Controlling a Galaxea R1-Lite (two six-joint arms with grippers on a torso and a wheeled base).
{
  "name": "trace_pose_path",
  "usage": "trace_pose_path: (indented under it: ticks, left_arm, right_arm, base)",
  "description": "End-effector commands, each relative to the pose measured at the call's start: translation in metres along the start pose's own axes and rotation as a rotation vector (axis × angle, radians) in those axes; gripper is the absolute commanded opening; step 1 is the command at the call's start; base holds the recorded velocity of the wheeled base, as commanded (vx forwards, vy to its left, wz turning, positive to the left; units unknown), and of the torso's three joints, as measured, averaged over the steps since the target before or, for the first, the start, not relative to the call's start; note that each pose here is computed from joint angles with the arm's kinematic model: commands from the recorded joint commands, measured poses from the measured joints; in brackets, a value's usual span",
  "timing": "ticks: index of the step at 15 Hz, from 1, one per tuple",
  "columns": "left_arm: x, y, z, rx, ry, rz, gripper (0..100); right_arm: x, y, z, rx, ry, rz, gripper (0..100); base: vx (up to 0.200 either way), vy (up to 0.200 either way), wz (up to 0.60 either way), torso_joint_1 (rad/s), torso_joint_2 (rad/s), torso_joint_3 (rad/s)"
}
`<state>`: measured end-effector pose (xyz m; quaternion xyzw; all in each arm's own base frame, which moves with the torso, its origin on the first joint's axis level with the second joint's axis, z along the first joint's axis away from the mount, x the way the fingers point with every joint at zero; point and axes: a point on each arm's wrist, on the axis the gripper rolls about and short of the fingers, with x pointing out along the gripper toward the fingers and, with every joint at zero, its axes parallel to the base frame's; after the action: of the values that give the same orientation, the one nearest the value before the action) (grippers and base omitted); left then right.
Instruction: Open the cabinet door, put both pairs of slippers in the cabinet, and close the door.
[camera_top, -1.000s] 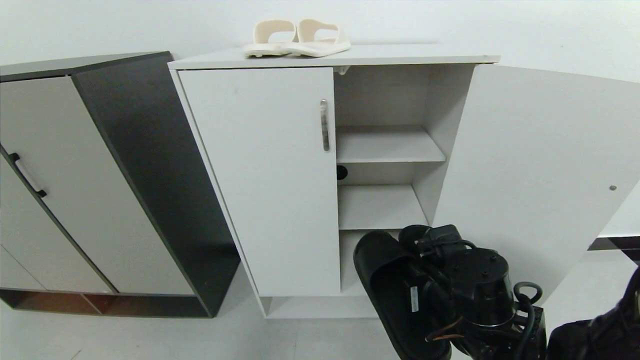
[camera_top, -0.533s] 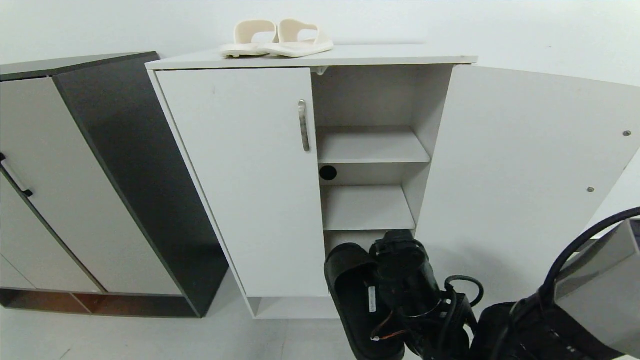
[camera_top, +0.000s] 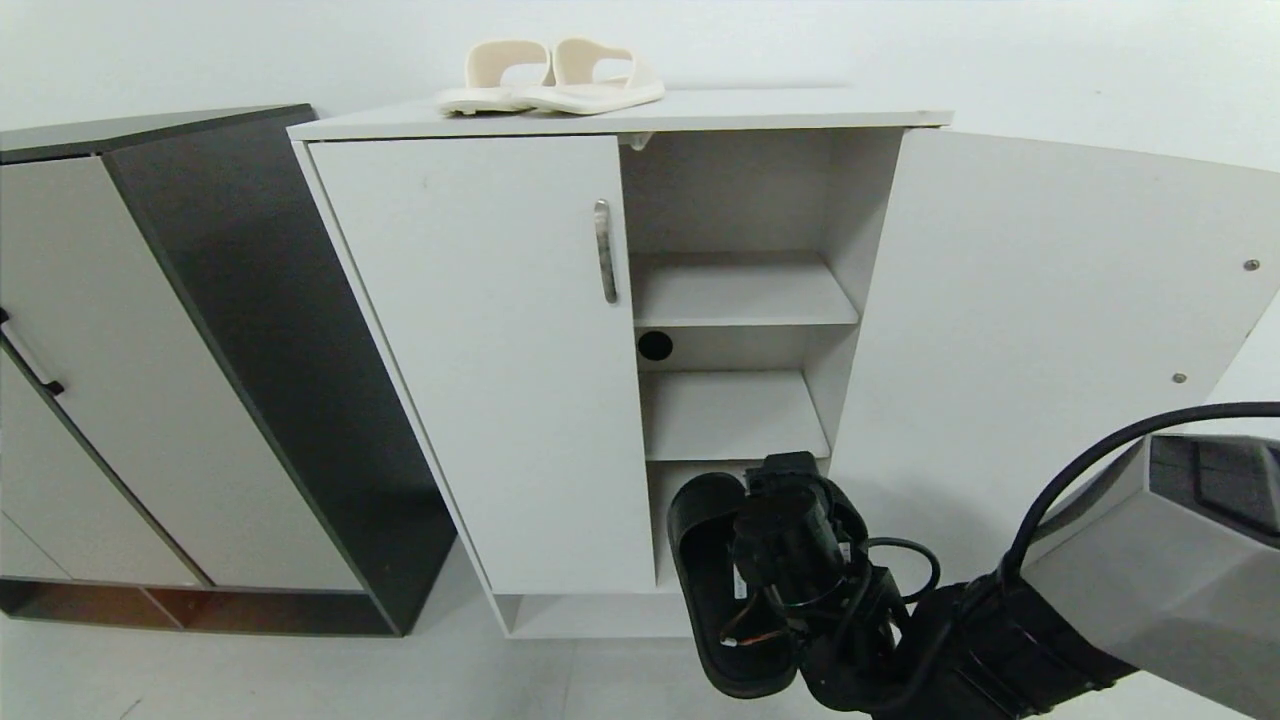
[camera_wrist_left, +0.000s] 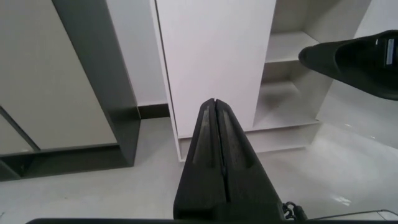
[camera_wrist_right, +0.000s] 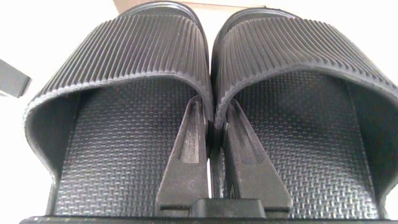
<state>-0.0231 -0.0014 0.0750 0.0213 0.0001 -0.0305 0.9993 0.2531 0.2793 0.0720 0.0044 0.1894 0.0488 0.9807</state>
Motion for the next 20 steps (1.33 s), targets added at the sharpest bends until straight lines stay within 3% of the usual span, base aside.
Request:
trace_pose_path:
  ticks: [1, 10, 16, 18, 20]
  left_arm:
    - [0.0, 0.0, 0.0, 0.0, 0.003, 0.0, 0]
    - [0.0, 0.0, 0.0, 0.0, 0.003, 0.0, 0]
    - [0.0, 0.0, 0.0, 0.002, 0.003, 0.0, 0]
    - [0.0, 0.0, 0.0, 0.003, 0.003, 0.0, 0]
    - [0.0, 0.0, 0.0, 0.002, 0.003, 0.0, 0]
  right_arm:
    - [0.004, -0.001, -0.003, -0.004, 0.005, -0.01, 0]
    - [0.024, 0.005, 0.006, -0.027, -0.043, -0.023, 0]
    - [0.028, 0.011, 0.034, 0.004, -0.374, -0.013, 0]
    - [0.028, 0.011, 0.035, 0.016, -0.418, -0.011, 0]
    - [0.03, 0.007, 0.032, 0.008, -0.405, -0.021, 0]
  base:
    - [0.0, 0.0, 0.0, 0.0, 0.0, 0.0]
    - [0.0, 0.0, 0.0, 0.002, 0.0, -0.157]
    - [0.0, 0.0, 0.0, 0.003, 0.0, -0.194]
    - [0.0, 0.0, 0.0, 0.001, 0.0, -0.067]
    - [0.0, 0.0, 0.0, 0.0, 0.0, 0.0]
